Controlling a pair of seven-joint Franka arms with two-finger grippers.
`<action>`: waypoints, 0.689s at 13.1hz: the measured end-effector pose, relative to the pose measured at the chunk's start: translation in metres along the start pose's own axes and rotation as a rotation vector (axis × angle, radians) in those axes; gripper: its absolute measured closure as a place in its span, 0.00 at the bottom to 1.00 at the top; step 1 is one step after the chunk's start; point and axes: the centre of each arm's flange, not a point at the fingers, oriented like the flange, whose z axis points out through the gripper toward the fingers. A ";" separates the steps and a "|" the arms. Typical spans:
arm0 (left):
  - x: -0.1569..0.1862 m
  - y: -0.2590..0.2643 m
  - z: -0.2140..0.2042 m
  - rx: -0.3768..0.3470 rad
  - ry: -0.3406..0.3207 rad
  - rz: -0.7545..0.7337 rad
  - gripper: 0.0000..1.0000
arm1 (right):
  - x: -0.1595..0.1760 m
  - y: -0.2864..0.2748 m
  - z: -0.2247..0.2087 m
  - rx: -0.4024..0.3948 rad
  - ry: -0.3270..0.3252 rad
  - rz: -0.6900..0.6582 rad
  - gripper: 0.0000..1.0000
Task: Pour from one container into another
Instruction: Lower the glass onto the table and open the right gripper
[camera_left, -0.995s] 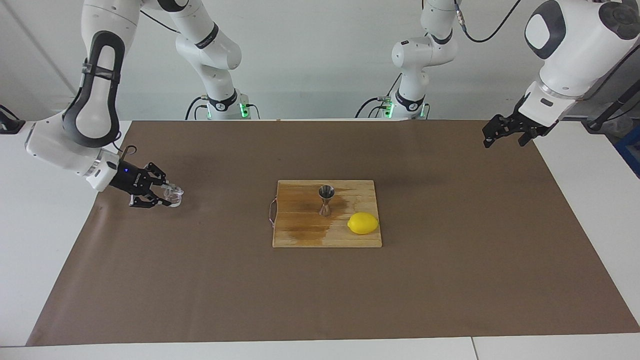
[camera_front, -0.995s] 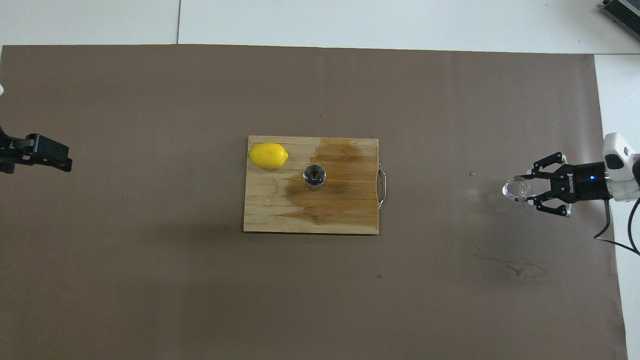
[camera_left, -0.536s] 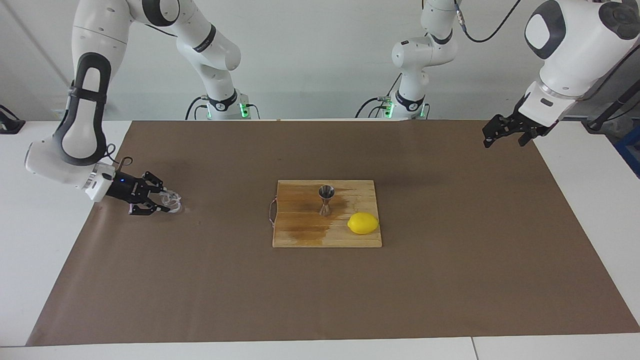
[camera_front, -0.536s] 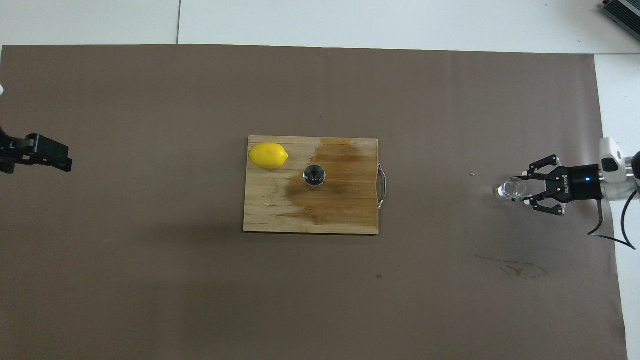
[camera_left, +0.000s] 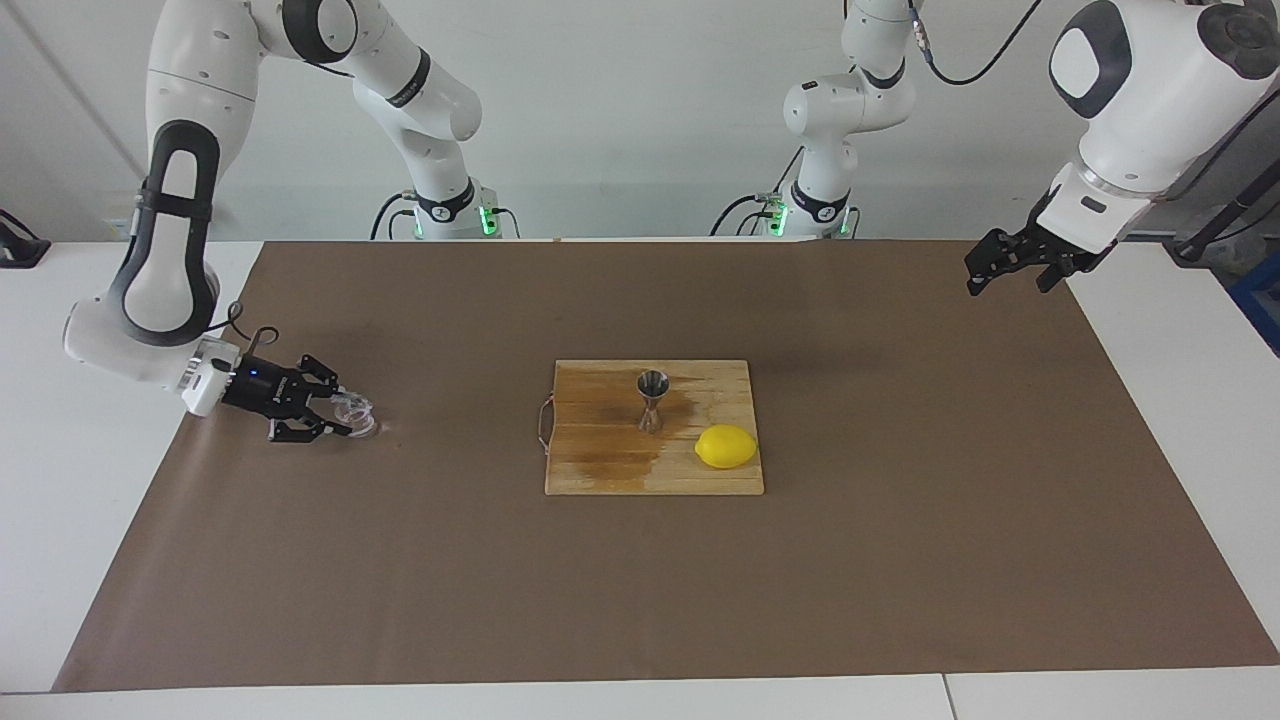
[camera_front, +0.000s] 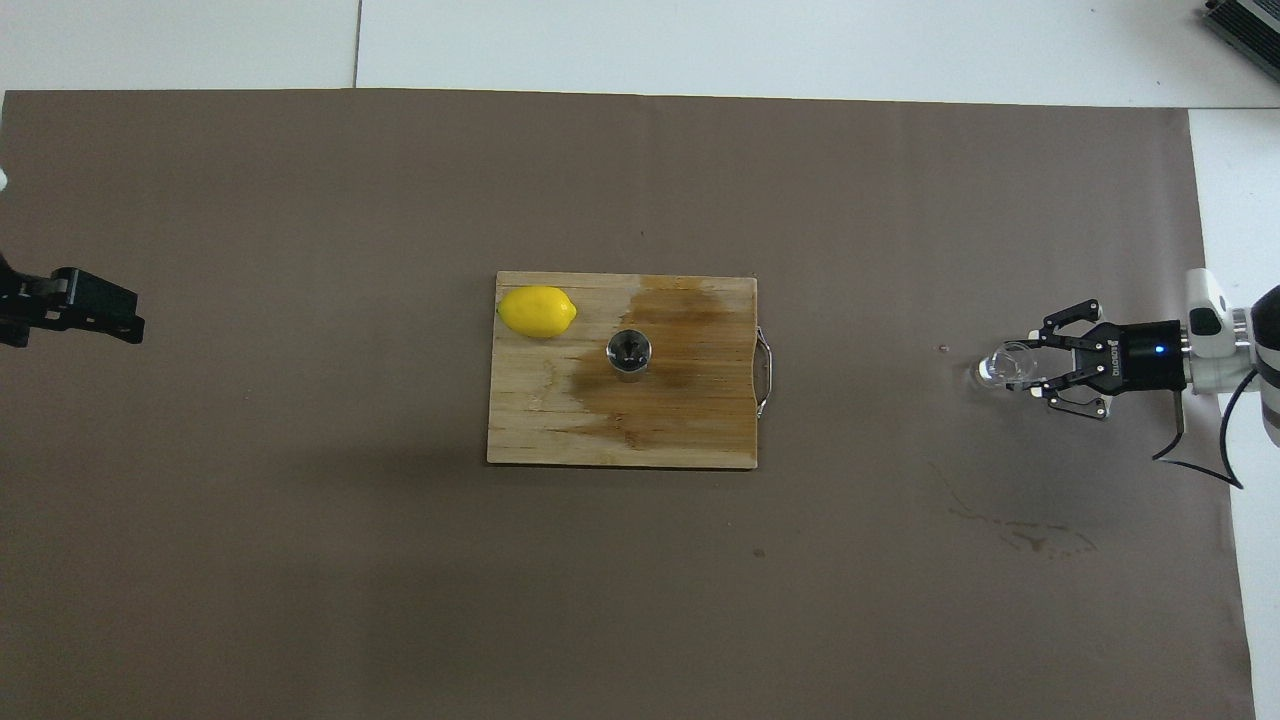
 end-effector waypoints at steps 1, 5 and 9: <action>0.000 0.000 0.000 0.000 0.000 0.000 0.00 | -0.002 0.001 0.001 -0.003 0.005 0.001 0.52; 0.000 0.000 0.000 0.000 0.000 0.000 0.00 | 0.000 0.006 0.001 -0.018 0.020 -0.007 0.32; 0.000 0.000 0.000 0.000 0.000 0.000 0.00 | 0.035 0.026 -0.014 -0.055 0.011 -0.001 0.00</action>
